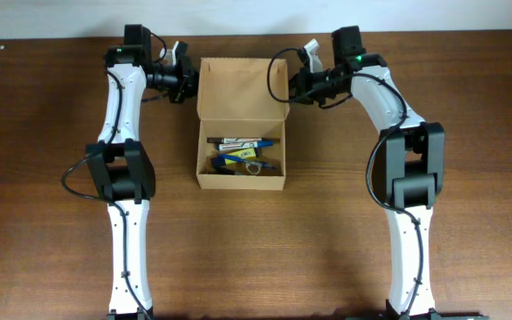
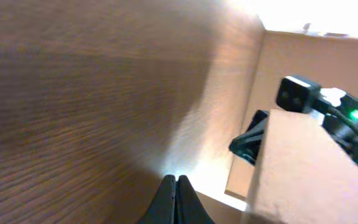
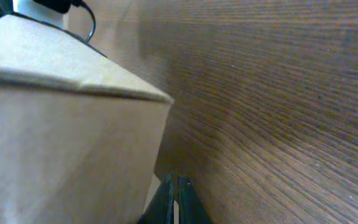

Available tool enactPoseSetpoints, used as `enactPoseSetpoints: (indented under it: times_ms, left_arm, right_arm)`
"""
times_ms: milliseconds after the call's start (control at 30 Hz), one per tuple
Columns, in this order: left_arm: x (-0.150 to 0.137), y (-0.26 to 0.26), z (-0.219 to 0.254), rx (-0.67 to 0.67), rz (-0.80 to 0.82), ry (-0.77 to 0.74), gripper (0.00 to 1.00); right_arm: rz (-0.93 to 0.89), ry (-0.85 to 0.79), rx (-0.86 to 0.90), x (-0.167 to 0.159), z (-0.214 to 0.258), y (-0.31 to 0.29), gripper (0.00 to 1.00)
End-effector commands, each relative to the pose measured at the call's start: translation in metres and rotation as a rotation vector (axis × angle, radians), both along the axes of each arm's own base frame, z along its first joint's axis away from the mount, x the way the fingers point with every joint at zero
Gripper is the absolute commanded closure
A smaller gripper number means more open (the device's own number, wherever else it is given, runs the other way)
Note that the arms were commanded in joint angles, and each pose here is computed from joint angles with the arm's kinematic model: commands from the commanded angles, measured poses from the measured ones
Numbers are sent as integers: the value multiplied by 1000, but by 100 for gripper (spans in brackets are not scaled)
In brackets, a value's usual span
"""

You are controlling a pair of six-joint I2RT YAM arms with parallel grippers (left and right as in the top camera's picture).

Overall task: Pack container
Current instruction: 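Grip the lid with both grippers and swing it forward over the box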

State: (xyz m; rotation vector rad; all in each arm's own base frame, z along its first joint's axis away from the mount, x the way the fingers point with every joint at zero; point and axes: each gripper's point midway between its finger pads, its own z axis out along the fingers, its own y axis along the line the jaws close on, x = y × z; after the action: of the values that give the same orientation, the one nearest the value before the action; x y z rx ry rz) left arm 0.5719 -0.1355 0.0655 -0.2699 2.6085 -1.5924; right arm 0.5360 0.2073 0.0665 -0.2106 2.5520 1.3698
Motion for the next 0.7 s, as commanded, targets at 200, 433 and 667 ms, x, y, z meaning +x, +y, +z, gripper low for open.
enactPoseSetpoints:
  times_ms: [200,433,667]
  left_arm:
    - [-2,-12,35,20,-64,-138,98]
    - [-16,-13,41,55,-98,-138,98]
    - [-27,-11,63,85,-128,-192,98]
  right_arm:
    - [56,-118,-53,-11,47,-4,96]
    - [94,-174,-157,-26,66,-1,96]
    - [105,-219,-219,-35,88,-2,96]
